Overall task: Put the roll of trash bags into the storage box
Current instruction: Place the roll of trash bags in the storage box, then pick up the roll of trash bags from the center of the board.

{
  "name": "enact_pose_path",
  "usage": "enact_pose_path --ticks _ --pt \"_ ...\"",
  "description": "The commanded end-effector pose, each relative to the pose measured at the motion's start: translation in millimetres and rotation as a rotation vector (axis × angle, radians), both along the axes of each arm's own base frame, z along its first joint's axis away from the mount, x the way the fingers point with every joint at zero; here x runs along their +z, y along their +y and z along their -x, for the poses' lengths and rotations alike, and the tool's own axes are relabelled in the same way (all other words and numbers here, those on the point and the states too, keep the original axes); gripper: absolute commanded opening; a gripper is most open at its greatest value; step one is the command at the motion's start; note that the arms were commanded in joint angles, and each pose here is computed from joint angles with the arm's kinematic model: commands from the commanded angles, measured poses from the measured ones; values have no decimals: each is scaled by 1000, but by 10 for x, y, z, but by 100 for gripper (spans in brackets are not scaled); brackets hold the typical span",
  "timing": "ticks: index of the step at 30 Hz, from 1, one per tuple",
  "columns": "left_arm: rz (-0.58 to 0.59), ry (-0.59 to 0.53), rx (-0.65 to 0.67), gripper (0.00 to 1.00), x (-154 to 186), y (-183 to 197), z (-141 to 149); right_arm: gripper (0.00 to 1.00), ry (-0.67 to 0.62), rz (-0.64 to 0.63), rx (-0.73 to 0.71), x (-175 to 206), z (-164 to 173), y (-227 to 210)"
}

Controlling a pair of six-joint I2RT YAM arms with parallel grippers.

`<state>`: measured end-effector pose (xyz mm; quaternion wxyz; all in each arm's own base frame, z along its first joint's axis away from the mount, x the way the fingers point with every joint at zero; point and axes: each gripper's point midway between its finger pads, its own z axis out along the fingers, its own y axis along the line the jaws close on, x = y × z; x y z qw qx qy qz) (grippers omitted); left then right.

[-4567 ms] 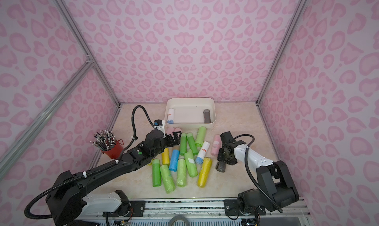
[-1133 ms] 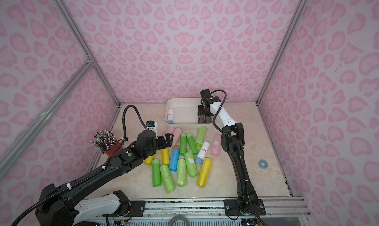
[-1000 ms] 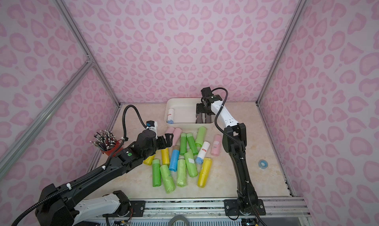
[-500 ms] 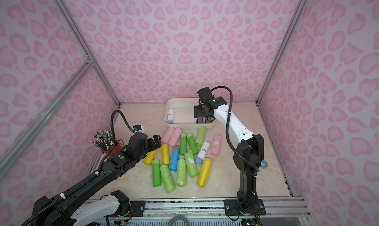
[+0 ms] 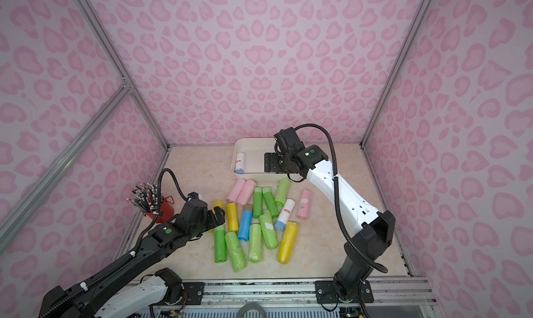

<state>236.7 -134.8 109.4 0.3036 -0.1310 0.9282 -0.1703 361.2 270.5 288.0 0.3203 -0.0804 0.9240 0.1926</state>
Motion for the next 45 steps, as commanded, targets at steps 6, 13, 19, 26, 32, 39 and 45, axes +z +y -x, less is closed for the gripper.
enact_pose_path --ticks 6,13,19,26,32,39,45 --pt "-2 141 -4 90 -294 -114 329 90 -36 -136 60 337 241 105" --pt "16 200 10 79 -505 -63 522 90 -63 -188 76 464 313 109" --pt "-18 244 8 77 -681 -42 607 90 -62 -219 102 488 347 156" --pt "-32 263 18 61 -830 -4 653 90 -59 -229 114 486 344 194" --pt "-57 272 32 42 -917 40 657 90 -57 -232 113 478 338 203" --pt "-64 275 27 25 -946 13 629 90 -67 -227 104 489 315 185" --pt "-57 273 23 18 -942 -13 615 90 -48 -220 98 416 280 199"
